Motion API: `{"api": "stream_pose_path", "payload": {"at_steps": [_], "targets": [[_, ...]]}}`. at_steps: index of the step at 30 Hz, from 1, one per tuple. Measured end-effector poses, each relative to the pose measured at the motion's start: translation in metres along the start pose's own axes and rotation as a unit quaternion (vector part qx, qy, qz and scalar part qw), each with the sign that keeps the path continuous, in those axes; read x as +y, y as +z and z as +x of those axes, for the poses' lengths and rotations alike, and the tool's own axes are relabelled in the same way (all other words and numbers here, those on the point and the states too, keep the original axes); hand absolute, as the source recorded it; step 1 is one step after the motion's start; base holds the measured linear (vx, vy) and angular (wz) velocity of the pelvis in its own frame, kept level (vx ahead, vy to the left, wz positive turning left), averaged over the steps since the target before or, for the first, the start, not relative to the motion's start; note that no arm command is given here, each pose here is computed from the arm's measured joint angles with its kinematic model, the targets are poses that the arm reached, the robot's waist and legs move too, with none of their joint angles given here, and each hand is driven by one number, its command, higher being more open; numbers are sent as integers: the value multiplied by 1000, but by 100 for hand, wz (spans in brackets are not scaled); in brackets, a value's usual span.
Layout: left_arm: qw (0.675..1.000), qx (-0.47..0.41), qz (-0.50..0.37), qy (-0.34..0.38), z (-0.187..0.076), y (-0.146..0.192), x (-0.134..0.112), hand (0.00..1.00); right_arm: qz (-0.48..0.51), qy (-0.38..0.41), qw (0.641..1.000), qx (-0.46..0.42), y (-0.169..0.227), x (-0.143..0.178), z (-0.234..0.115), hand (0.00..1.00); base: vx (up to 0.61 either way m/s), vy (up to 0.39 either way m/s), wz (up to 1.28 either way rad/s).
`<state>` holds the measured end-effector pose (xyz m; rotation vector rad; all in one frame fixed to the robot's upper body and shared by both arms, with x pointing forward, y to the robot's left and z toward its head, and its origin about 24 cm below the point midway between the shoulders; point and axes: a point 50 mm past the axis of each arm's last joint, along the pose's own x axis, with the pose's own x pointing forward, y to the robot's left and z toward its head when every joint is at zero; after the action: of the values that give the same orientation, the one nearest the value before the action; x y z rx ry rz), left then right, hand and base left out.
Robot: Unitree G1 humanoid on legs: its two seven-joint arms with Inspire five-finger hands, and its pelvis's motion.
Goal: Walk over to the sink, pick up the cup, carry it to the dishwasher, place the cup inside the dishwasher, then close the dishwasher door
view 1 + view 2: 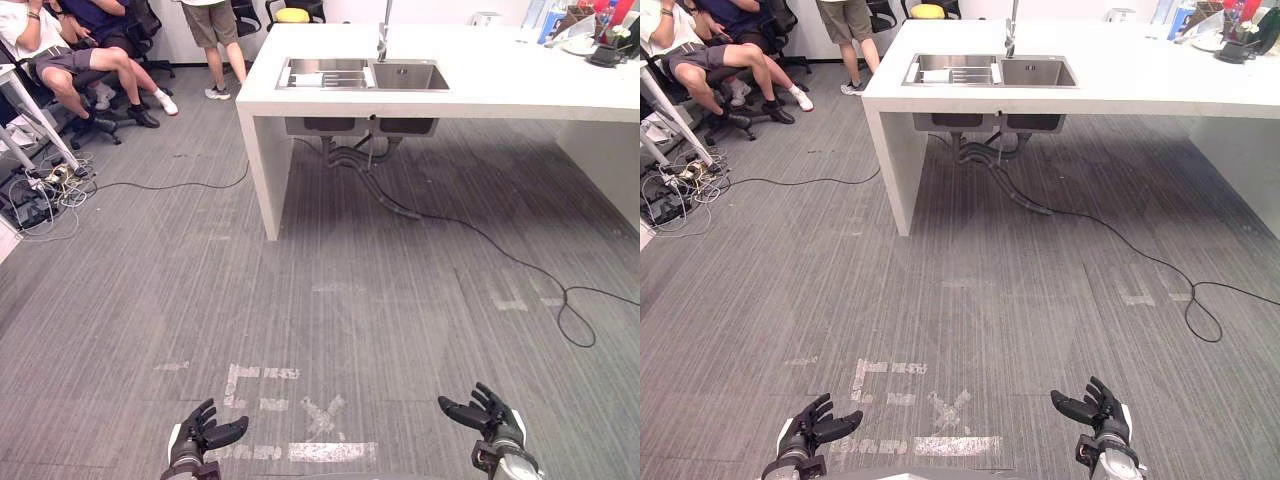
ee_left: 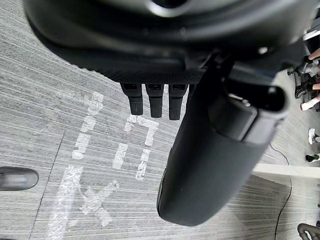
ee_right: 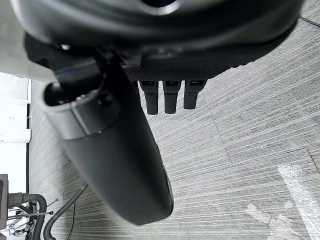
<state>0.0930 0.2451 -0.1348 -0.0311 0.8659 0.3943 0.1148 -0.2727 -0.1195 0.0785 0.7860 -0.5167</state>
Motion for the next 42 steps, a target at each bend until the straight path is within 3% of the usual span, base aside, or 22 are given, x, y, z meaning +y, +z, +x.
{"api": "stream_pose_path", "payload": {"at_steps": [27,32,36,39,42], "targets": [[997,-69,-36,-22,-1,31,-18,90,-4,-8,1000,-26,21,1,8,90,17,4,-8],[995,-90,-37,-14,0,43,-19,90,-5,-3,1000,-21,21,5,8,90,334,12,12],[992,-111,-52,-28,8,63,-31,90,-28,-7,998,-49,43,-4,14,90,503,-77,36],[991,-122,-47,-10,10,68,-23,90,-36,-10,998,-42,38,-7,13,90,863,-287,55],[991,-117,-57,-23,13,71,-36,90,-31,-8,998,-56,51,-3,17,90,698,-271,32]]}}
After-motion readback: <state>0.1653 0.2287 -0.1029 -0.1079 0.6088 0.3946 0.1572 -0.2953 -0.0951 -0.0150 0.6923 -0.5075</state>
